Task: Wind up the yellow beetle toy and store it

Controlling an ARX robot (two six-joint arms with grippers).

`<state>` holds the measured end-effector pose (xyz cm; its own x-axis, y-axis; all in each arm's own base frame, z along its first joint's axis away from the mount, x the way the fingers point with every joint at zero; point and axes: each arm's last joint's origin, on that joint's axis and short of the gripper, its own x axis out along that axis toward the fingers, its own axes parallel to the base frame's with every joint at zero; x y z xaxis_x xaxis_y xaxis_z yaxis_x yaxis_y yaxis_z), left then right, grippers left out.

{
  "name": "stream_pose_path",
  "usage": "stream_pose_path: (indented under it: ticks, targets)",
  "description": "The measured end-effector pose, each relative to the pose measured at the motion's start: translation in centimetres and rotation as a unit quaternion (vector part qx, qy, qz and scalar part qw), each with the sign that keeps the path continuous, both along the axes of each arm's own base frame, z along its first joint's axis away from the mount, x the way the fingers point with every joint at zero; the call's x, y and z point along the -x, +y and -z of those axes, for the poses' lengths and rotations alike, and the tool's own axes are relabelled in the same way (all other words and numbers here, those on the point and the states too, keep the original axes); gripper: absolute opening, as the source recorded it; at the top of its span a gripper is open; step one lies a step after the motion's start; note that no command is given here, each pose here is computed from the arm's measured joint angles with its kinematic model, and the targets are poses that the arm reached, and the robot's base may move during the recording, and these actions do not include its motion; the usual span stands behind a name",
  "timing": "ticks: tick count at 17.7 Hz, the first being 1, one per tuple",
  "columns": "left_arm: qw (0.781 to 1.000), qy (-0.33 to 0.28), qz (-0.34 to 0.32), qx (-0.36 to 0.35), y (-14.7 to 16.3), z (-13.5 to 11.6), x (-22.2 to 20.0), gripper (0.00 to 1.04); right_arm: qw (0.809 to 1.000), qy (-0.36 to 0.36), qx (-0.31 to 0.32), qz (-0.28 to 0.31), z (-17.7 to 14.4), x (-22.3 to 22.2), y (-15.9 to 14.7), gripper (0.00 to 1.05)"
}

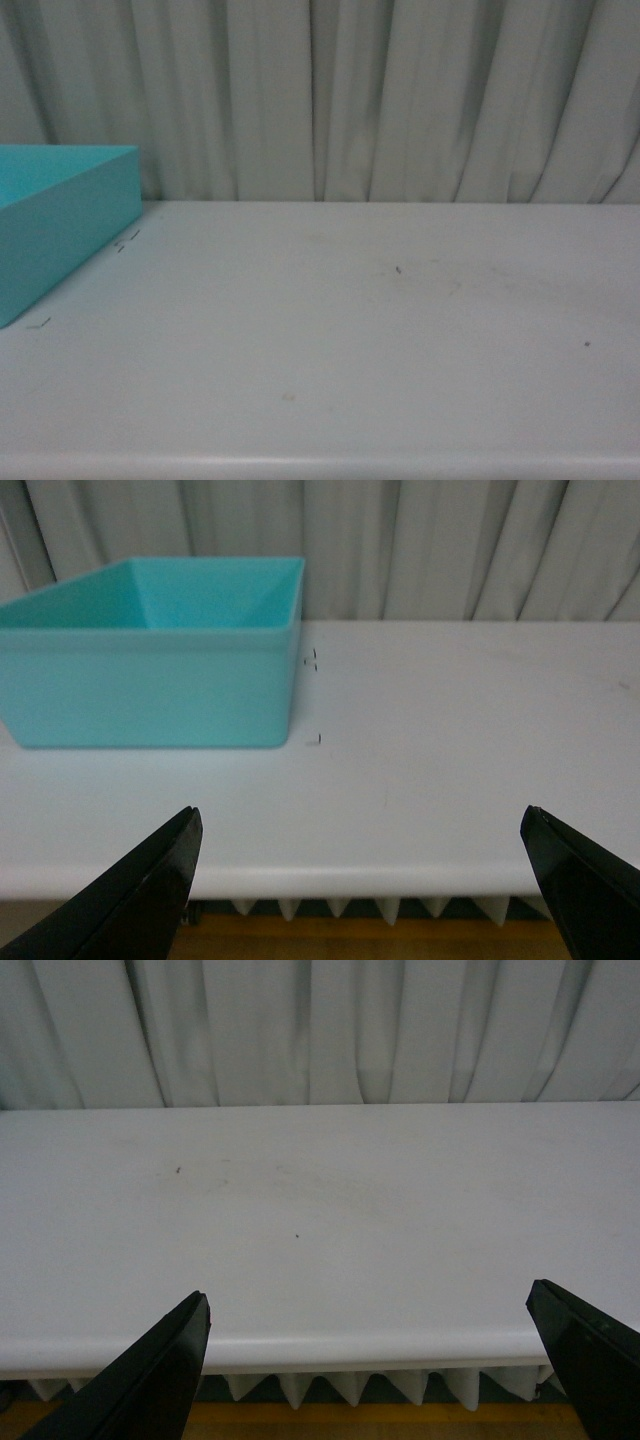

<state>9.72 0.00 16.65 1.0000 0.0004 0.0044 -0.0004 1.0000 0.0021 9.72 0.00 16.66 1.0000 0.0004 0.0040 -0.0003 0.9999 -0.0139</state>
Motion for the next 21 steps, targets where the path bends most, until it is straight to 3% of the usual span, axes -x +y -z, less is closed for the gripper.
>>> stream_pose_path:
  ticks: [21]
  targets:
    - [1.0,0.001,0.0,0.001,0.0,0.03,0.0,0.98,1.0,0.001,-0.002,0.001,0.03,0.0,0.0,0.98]
